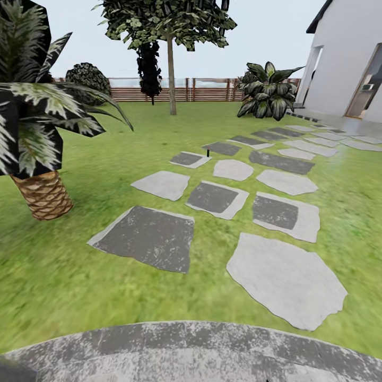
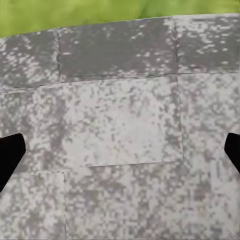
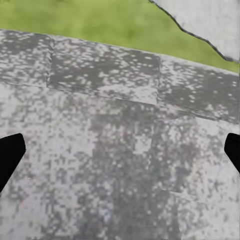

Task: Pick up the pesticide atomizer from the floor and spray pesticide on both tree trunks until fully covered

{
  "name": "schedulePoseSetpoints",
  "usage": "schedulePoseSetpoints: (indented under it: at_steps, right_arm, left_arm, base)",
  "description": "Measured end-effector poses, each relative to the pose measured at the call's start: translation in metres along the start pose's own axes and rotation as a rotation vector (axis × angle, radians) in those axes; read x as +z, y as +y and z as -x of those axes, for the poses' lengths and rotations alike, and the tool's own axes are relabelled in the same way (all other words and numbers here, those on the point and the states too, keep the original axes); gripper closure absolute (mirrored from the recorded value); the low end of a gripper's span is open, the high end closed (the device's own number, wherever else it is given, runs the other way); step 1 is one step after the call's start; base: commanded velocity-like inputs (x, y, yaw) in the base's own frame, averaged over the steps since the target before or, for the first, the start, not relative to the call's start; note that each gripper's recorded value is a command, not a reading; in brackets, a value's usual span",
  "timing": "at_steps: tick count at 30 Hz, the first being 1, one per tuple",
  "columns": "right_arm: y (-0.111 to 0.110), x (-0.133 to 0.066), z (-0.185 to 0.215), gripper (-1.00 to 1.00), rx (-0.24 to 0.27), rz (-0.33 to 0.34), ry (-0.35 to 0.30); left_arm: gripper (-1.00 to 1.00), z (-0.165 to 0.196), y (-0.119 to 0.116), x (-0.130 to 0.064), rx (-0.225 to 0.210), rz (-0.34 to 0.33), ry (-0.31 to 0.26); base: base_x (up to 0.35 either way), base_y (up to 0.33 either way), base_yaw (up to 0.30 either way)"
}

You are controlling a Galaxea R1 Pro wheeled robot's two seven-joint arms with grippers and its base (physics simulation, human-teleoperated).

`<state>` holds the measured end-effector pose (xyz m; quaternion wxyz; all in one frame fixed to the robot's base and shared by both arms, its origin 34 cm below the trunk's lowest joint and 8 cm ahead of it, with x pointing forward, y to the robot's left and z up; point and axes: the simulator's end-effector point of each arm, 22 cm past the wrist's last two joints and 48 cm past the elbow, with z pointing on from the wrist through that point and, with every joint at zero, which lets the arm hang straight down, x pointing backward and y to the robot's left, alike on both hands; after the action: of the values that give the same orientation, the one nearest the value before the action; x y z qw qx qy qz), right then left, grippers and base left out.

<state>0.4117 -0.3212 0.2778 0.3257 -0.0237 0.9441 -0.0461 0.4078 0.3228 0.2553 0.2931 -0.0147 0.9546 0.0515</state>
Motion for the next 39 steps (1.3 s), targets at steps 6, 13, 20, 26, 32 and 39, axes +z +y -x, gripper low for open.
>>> schedulePoseSetpoints:
  at_steps: [6, 13, 20, 26, 32, 39]
  right_arm:
    - [0.0, 0.0, 0.0, -1.0, 0.0, 0.0, 0.0]
    - [-0.0004, 0.0, -0.0001, -1.0, 0.0, -0.001, 0.0]
    - [-0.0001, 0.0, -0.0001, -1.0, 0.0, -0.001, 0.0]
    - [-0.0001, 0.0, 0.0, -1.0, 0.0, -0.001, 0.0]
    - [-0.0001, 0.0, 0.0, -1.0, 0.0, -0.001, 0.0]
    - [0.0008, -0.0001, -0.0007, -1.0, -0.002, 0.003, 0.002]
  left_arm:
    - [-1.0, 0.0002, 0.0004, 0.0, 0.001, 0.0, 0.0]
    - [-1.0, 0.0002, 0.0007, 0.0001, 0.001, 0.0, 0.0]
    - [-1.0, 0.0004, 0.0013, 0.0001, 0.002, 0.0, -0.001]
    - [-1.0, 0.0005, 0.0018, 0.0001, 0.002, 0.001, -0.001]
    - [-1.0, 0.0002, 0.0008, 0.0001, 0.002, 0.0, 0.0]
    - [-1.0, 0.0002, 0.0004, 0.0, 0.002, -0.001, 0.0]
  base:
    - [0.342, 0.0, 0.0]
    - [0.342, 0.0, 0.0]
    - [0.342, 0.0, 0.0]
    - [0.342, 0.0, 0.0]
    - [0.342, 0.0, 0.0]
    - [0.342, 0.0, 0.0]
